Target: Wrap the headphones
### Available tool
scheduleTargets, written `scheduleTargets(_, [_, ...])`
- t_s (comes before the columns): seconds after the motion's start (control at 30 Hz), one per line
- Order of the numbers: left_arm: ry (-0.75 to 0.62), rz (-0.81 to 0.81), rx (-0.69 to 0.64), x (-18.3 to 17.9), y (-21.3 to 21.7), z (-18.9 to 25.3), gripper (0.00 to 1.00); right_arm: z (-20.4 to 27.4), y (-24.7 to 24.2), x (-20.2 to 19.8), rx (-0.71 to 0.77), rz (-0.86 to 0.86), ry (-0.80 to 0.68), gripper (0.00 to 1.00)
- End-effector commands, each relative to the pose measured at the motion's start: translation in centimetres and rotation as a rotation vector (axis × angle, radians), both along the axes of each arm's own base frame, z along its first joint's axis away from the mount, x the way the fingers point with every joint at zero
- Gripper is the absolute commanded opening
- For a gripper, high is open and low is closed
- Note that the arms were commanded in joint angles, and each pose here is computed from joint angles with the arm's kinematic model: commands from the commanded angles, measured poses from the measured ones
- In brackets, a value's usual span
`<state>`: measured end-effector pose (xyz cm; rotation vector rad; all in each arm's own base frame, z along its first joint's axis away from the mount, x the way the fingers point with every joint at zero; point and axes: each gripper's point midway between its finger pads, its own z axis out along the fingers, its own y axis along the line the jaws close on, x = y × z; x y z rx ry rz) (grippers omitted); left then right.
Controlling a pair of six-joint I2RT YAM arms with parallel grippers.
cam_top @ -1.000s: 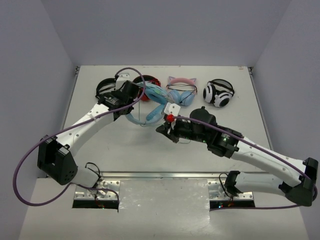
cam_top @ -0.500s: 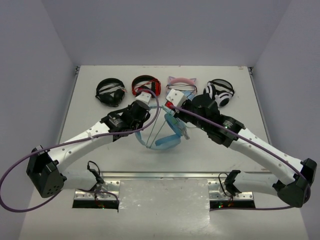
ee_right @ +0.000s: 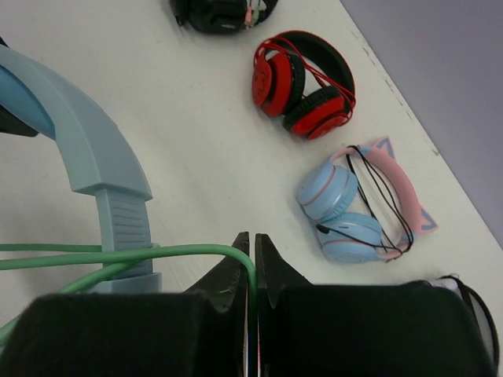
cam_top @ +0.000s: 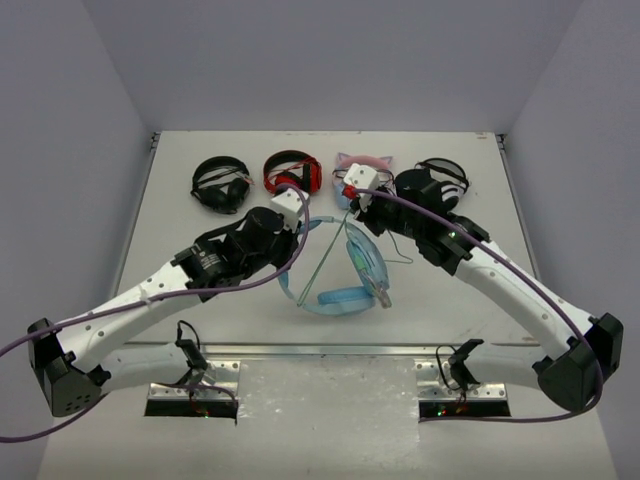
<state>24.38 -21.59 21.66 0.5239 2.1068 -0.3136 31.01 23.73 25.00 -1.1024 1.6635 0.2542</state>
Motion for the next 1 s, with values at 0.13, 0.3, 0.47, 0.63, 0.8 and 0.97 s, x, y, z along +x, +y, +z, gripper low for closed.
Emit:
scheduleTargets(0.13, [-0.118,-0.071,-0.161,-1.9,-0.2,6.5,0.0,1.4,-0.2,0.8,0.189,-0.033,-0.039,0.01])
scheduleTargets(0.3, [-0.205,-0.074,-0.303,-2.8,0.3,11.6,0.0,-0.6,0.1,0.2,0.244,-0.027,0.017,0.01])
scheduleTargets(0.47, [-0.24,-0.039,-0.419,-3.1,0.6,15.3,0.0,-0.7,1.9,-1.6,0.346,0.076,0.084,0.17])
scheduleTargets(0.63, [-0.286,-0.002,-0.539,-3.1,1.0,19.6,0.0,0.2,4.2,-4.7,0.506,0.234,0.16,0.19])
scheduleTargets(0.8, [-0.301,0.017,-0.612,-3.1,1.0,22.6,0.0,0.5,6.4,-5.1,0.628,0.333,0.221,0.21])
scheduleTargets(0.97, [-0.356,0.172,-0.723,-2.2,3.4,26.3,0.0,-1.0,8.3,-4.6,0.745,0.377,0.325,0.17])
